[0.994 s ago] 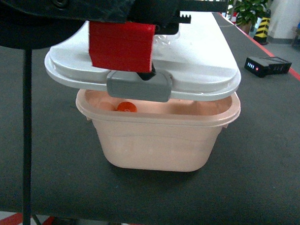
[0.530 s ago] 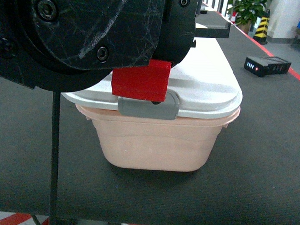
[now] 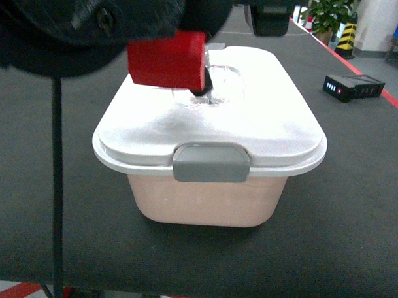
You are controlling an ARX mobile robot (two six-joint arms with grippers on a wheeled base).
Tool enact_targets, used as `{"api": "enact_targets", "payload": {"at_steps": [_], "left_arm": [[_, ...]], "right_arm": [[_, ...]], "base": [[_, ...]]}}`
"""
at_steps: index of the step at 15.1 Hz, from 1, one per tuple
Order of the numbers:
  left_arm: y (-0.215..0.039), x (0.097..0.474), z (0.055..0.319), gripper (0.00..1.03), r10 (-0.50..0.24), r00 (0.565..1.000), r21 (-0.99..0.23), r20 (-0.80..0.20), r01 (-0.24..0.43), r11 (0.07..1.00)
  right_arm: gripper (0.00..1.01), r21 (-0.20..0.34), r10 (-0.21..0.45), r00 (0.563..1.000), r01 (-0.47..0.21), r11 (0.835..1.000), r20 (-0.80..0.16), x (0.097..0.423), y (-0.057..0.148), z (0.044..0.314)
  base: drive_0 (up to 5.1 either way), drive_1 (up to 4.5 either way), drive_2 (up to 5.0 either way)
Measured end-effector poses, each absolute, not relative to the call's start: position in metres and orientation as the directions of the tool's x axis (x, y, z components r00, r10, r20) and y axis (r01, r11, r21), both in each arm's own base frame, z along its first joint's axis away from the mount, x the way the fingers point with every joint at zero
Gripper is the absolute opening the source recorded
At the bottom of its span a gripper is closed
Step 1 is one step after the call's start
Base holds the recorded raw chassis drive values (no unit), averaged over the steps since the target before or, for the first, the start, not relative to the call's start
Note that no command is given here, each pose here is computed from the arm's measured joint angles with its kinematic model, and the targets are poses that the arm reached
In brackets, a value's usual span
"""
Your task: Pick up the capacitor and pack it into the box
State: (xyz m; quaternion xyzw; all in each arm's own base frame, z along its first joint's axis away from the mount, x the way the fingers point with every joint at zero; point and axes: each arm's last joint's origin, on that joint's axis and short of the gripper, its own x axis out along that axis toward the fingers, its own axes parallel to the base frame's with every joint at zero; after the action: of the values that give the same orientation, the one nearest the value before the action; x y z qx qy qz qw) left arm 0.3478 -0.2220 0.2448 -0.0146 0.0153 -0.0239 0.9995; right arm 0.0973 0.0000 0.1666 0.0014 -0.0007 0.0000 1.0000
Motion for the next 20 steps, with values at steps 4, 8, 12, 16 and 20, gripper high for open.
{"api": "enact_targets", "payload": {"at_steps": [4, 8, 12, 16, 20], "left_arm": [[-0.171, 0.361, 0.306, 0.98, 0.047, 0.988, -0.077, 0.145, -0.036, 0.996], [-0.074, 0.323, 0.322, 0.98, 0.161, 0.957, -0.106, 0.241, -0.139, 0.985], [-0.009, 0.294, 0.281, 0.98, 0.250, 0.955, -0.057, 0.161, -0.244, 0.968], [-0.001, 0.277, 0.271, 0.78, 0.058, 0.998, -0.001, 0.018, -0.058, 0.998], [0.002, 0.261, 0.259, 0.66, 0.026, 1.000, 0.000, 0.014, -0.026, 1.000]], "right_arm": [[0.98, 0.003, 0.000, 1.000, 0.000, 1.000, 0.002, 0.097, 0.000, 0.167], [0.98, 0.002, 0.000, 1.000, 0.000, 1.000, 0.002, 0.097, 0.000, 0.167], [0.98, 0.002, 0.000, 1.000, 0.000, 1.000, 0.002, 0.097, 0.000, 0.167], [0.98, 0.002, 0.000, 1.000, 0.000, 1.000, 0.001, 0.097, 0.000, 0.167], [0.98, 0.003, 0.000, 1.000, 0.000, 1.000, 0.002, 0.097, 0.000, 0.167]], "base": [[0.0, 0.00, 0.0], [0.0, 0.00, 0.0], [0.0, 0.00, 0.0], [0.0, 0.00, 0.0], [0.0, 0.00, 0.0]]}}
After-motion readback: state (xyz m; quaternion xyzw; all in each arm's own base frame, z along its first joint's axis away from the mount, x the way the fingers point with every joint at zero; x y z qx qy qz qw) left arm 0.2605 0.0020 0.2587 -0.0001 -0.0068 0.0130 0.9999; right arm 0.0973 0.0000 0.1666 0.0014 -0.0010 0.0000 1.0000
